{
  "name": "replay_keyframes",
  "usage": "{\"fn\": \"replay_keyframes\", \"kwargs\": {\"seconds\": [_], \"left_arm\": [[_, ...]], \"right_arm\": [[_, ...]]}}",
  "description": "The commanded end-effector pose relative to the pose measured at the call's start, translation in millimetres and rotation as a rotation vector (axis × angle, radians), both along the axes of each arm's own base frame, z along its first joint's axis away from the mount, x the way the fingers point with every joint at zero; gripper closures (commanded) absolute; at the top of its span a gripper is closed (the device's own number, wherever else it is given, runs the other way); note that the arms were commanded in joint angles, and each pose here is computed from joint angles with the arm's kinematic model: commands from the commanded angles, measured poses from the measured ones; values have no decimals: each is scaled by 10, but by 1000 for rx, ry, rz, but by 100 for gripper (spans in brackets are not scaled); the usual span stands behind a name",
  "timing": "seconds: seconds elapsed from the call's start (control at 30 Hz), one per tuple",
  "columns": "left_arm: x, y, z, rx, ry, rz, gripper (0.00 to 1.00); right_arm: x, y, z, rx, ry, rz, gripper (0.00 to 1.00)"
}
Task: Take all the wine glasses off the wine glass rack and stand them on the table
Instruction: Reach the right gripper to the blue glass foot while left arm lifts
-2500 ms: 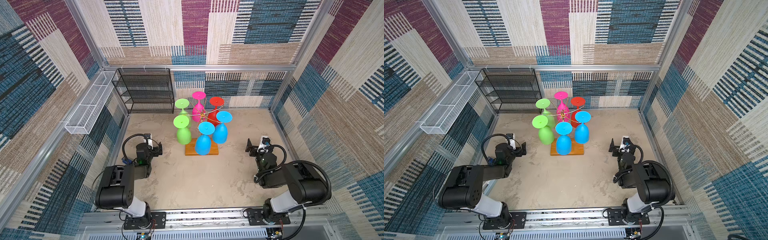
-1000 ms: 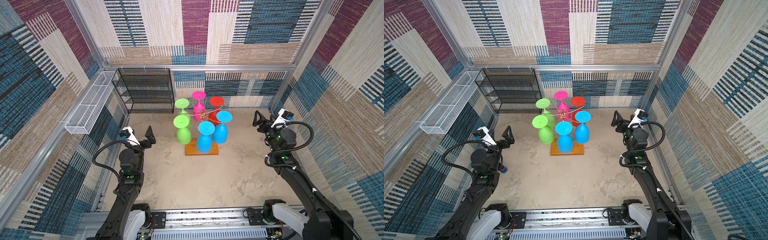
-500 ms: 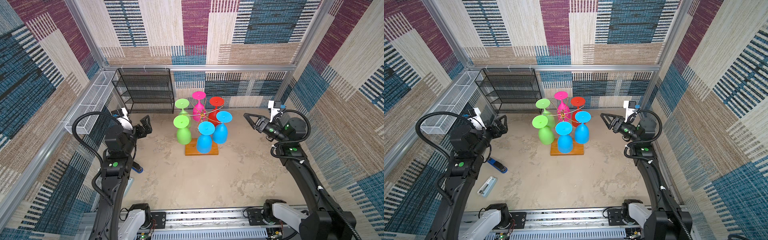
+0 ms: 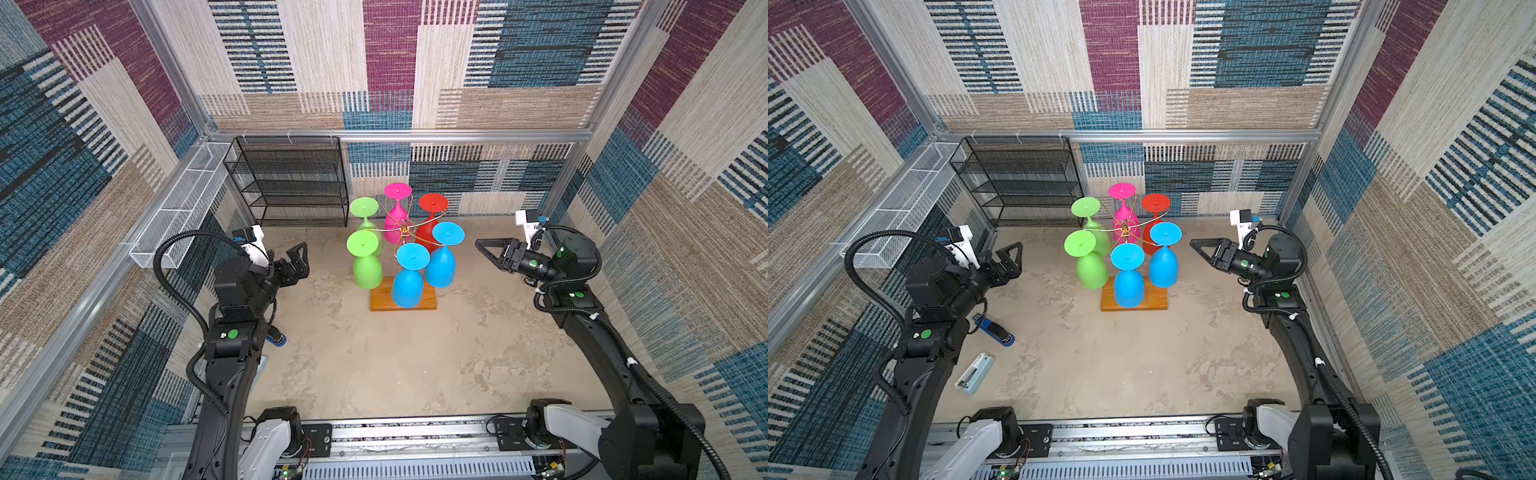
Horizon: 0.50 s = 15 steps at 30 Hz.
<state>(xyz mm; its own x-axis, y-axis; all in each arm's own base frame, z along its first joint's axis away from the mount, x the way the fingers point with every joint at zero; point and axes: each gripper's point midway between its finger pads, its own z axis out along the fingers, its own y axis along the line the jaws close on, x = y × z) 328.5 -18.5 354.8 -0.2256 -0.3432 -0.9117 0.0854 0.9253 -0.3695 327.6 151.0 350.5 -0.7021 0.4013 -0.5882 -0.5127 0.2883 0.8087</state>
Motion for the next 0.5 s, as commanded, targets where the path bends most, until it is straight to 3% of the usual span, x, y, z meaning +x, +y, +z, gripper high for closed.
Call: {"fn": "replay_keyframes", "kwargs": {"seconds": [0.0, 0.47], "left_arm": [[-7, -51, 66, -20, -26, -30, 3], [-10, -38, 46, -38, -32, -30, 3]], "right_arm": [[-1, 89, 132, 19, -38, 32, 41], [159, 294, 172, 44, -20, 73, 48]]}}
